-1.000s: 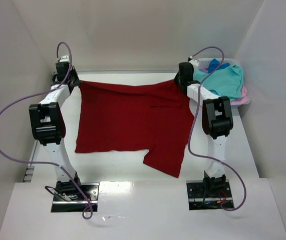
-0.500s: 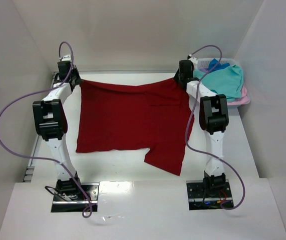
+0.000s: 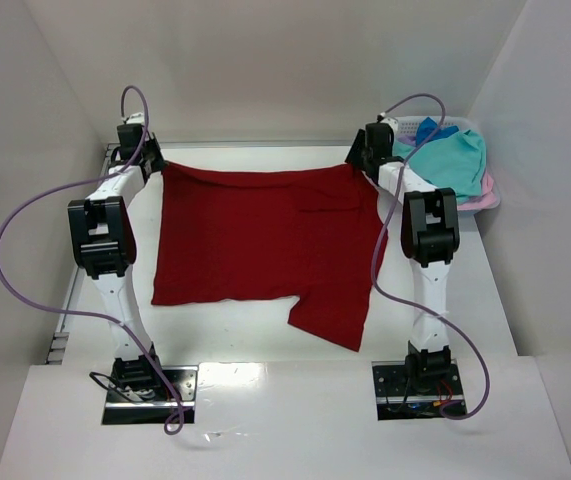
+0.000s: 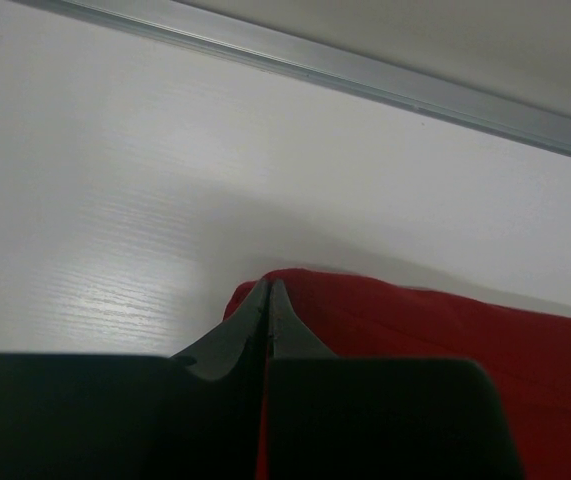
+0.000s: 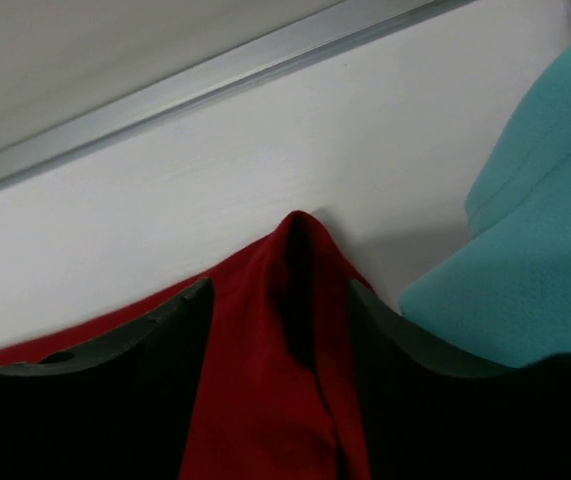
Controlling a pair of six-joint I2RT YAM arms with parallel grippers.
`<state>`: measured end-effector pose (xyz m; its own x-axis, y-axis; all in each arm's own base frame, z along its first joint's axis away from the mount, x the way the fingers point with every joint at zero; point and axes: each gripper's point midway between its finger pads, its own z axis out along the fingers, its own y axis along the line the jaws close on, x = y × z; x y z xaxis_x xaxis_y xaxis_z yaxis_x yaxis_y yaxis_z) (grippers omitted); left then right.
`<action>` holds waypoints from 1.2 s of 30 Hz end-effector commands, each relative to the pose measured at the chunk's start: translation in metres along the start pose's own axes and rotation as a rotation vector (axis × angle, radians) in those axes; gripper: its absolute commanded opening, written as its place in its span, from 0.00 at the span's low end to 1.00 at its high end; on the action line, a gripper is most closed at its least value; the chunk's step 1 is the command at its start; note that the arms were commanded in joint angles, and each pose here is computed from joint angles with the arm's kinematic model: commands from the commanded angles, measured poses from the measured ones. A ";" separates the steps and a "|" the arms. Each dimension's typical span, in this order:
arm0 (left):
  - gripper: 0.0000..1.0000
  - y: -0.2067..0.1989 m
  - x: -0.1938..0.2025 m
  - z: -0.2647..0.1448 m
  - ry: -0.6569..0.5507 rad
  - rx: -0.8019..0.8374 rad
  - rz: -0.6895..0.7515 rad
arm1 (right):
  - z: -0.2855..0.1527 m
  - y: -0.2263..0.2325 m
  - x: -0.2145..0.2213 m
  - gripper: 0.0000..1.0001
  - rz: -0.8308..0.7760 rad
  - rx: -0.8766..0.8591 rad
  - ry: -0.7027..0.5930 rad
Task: Fold and stack the t-shirts
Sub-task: Grap the side of the flattened tshirt furthest away from the robot with both arms
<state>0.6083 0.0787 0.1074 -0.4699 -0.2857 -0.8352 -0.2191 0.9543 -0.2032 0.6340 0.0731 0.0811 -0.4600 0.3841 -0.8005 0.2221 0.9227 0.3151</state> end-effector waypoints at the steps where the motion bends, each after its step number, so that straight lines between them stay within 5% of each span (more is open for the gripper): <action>1: 0.00 -0.005 -0.023 0.001 -0.056 0.037 0.025 | -0.014 0.017 -0.012 0.64 -0.025 -0.084 0.002; 5: 0.00 -0.006 -0.023 0.001 -0.054 0.046 0.025 | -0.044 0.027 -0.012 0.85 -0.035 -0.159 0.022; 14: 0.00 -0.006 -0.014 0.002 -0.040 0.053 0.025 | -0.065 0.012 0.028 0.88 -0.021 -0.160 0.113; 26: 0.00 -0.005 -0.001 0.003 -0.011 0.057 0.014 | -0.080 0.010 0.037 0.61 -0.003 -0.158 0.152; 36: 0.00 -0.007 -0.003 0.004 -0.018 0.067 0.015 | -0.080 -0.003 0.053 0.55 -0.007 -0.115 0.189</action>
<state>0.6085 0.0705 0.1082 -0.4805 -0.2870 -0.8287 -0.1788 0.9571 -0.2279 0.5396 0.0973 0.0456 -0.6607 0.3617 -0.6578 0.1343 0.9191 0.3705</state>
